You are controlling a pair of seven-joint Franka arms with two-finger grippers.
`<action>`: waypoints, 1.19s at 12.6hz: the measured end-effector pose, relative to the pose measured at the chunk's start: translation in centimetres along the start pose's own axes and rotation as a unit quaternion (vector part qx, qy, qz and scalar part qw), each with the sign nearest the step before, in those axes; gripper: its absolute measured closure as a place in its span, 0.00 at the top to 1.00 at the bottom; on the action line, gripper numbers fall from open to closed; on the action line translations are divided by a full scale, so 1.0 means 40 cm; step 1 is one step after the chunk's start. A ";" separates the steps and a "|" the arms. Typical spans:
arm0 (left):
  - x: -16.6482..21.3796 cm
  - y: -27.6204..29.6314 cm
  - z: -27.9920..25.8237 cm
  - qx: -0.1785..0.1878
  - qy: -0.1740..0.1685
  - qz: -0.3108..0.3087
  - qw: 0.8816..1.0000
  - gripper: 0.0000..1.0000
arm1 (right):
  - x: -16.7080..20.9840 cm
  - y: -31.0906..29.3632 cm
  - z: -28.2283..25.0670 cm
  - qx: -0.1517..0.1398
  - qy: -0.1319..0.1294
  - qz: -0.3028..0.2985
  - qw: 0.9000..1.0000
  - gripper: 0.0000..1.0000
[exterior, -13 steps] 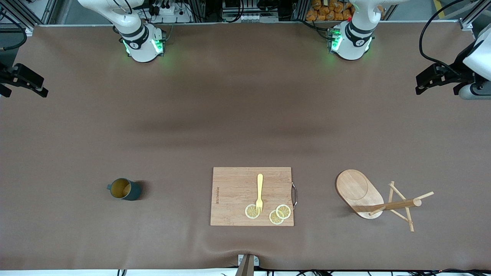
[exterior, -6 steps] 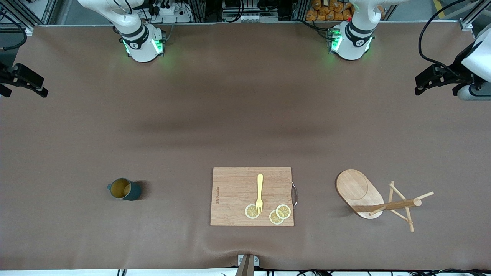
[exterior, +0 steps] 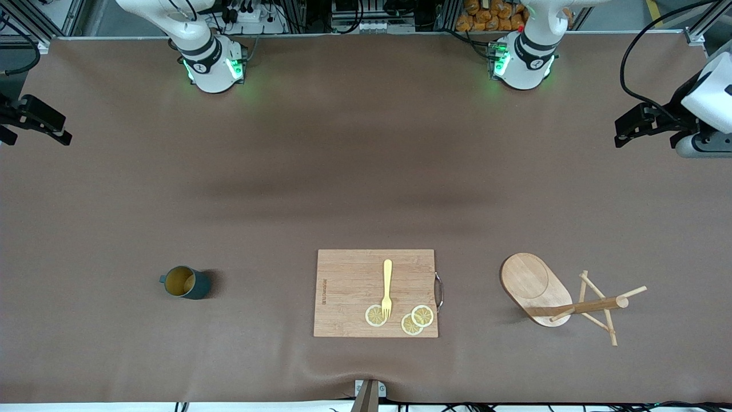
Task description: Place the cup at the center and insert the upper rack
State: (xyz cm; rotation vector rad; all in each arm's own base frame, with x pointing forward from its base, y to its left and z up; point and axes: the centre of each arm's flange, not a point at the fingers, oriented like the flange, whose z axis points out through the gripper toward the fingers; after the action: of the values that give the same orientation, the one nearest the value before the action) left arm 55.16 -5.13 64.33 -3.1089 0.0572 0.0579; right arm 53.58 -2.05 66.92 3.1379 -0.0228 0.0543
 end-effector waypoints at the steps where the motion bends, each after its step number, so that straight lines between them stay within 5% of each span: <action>1: 0.003 0.000 0.003 0.000 0.000 0.000 1.000 1.00 | 0.000 0.000 0.000 0.000 0.000 0.000 1.000 1.00; 15: 0.008 -0.003 0.009 0.000 0.000 -0.001 1.000 1.00 | 0.000 0.000 0.000 0.000 0.000 0.000 1.000 1.00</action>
State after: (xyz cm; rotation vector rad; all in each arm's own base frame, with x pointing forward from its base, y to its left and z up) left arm 55.47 -5.01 63.98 -3.1089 0.0547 0.0581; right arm 53.58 -2.05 66.92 3.1379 -0.0226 0.0543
